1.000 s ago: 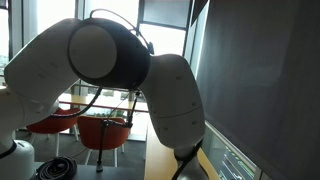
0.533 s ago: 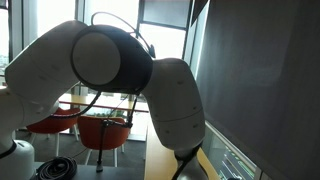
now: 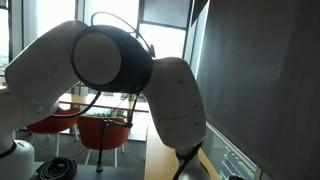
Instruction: Put the straw in the cup
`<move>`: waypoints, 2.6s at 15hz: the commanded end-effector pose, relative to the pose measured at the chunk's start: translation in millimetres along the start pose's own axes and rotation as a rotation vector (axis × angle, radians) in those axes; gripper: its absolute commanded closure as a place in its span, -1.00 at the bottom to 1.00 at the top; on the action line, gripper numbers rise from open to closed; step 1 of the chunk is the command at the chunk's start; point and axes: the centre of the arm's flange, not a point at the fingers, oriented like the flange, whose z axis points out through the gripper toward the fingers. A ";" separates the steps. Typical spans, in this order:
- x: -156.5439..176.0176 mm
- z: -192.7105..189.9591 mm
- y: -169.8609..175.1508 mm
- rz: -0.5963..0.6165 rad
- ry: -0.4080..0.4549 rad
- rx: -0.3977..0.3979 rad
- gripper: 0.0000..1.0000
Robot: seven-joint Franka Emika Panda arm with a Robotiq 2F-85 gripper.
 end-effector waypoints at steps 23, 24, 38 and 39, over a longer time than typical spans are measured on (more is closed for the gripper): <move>-26.4 -112.5 -8.3 0.060 -0.257 0.000 0.95; -26.0 -120.9 -12.7 0.066 -0.301 0.031 0.95; -28.0 -174.8 -116.4 0.075 -0.474 0.265 0.95; -24.9 -171.3 -114.2 0.082 -0.478 0.269 0.95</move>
